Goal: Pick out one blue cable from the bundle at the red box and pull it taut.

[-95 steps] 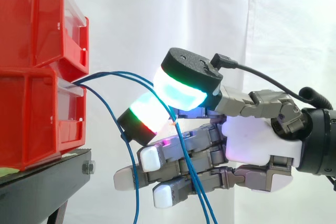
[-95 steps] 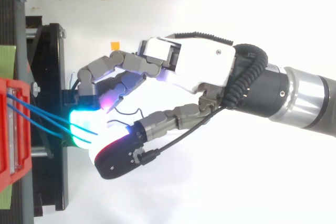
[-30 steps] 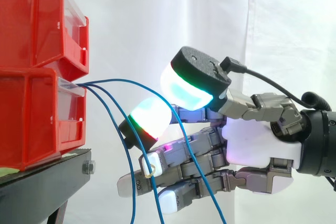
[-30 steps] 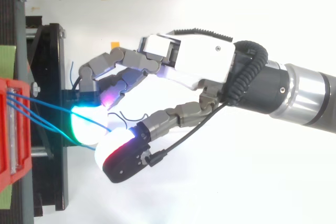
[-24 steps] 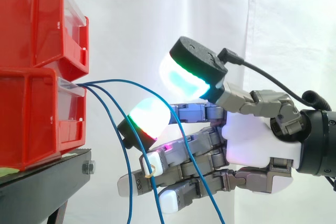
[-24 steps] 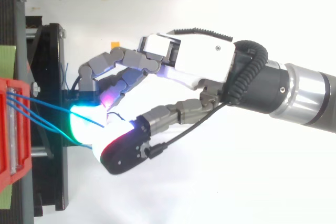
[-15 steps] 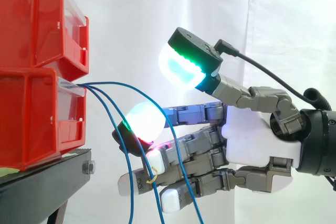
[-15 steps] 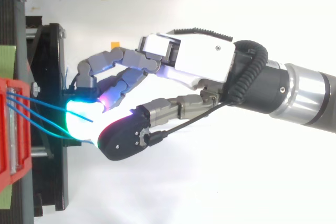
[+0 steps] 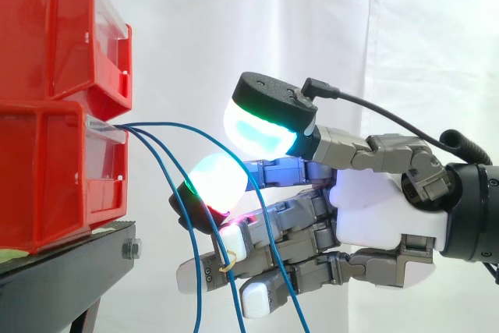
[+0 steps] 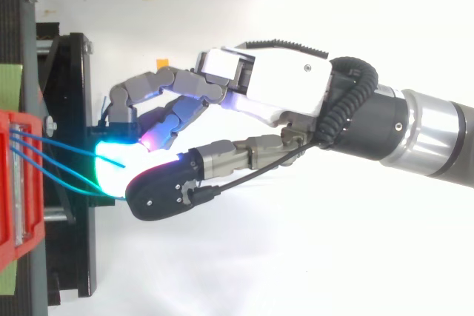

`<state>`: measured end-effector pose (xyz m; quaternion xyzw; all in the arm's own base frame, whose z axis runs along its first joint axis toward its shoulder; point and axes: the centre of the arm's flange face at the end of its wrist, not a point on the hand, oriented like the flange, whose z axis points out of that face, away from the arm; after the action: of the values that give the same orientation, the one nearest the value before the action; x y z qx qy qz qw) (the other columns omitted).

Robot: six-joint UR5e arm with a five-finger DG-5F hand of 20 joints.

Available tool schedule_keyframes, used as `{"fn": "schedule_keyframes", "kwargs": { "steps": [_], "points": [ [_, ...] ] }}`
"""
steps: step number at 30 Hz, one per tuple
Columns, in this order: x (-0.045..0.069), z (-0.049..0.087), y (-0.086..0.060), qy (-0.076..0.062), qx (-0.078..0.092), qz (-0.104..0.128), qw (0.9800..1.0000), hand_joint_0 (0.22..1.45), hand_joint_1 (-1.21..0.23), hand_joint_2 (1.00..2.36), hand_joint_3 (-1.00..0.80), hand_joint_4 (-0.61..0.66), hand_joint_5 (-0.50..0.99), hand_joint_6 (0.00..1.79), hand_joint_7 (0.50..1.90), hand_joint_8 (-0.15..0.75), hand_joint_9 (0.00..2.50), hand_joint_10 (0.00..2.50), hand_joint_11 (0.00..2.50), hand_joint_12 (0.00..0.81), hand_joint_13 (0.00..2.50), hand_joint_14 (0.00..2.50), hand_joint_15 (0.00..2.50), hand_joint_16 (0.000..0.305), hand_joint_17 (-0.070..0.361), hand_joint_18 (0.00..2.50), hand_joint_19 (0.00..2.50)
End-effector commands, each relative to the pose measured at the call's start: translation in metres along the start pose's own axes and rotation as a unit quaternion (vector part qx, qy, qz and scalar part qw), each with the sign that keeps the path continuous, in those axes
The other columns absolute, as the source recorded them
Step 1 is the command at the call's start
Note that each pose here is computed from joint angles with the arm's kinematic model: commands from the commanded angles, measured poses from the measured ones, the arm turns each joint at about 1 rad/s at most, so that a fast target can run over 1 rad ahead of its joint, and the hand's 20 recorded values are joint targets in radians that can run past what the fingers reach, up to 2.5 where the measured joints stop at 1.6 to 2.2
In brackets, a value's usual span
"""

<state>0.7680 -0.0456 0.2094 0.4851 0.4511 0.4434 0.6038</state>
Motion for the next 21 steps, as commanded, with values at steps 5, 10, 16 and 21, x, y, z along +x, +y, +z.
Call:
{"fn": "schedule_keyframes", "kwargs": {
  "steps": [5,10,16,21],
  "points": [
    [0.0000,-0.0001,-0.0002,0.000,-0.001,0.000,1.0000,0.58,-0.62,1.02,-0.25,0.11,-0.16,0.81,1.16,0.305,0.96,0.02,0.56,0.328,0.73,0.01,0.23,0.049,0.110,0.72,0.60],
    [0.0001,0.0002,0.0001,0.000,-0.002,-0.001,1.0000,0.58,-0.62,1.02,-0.18,0.11,-0.17,0.85,1.17,0.311,0.96,0.02,0.57,0.330,0.73,0.01,0.23,0.049,0.109,0.72,0.59],
    [0.0001,0.0004,0.0004,0.000,-0.001,0.000,1.0000,0.58,-0.64,1.02,-0.19,0.12,-0.17,0.86,1.15,0.313,0.96,0.02,0.58,0.330,0.73,0.01,0.23,0.049,0.110,0.73,0.58],
    [0.0001,0.0007,0.0007,0.000,-0.003,0.000,1.0000,0.59,-0.65,1.02,-0.21,0.14,-0.18,0.86,1.14,0.308,0.95,0.02,0.57,0.328,0.73,0.01,0.23,0.049,0.110,0.72,0.58]
  ]
}}
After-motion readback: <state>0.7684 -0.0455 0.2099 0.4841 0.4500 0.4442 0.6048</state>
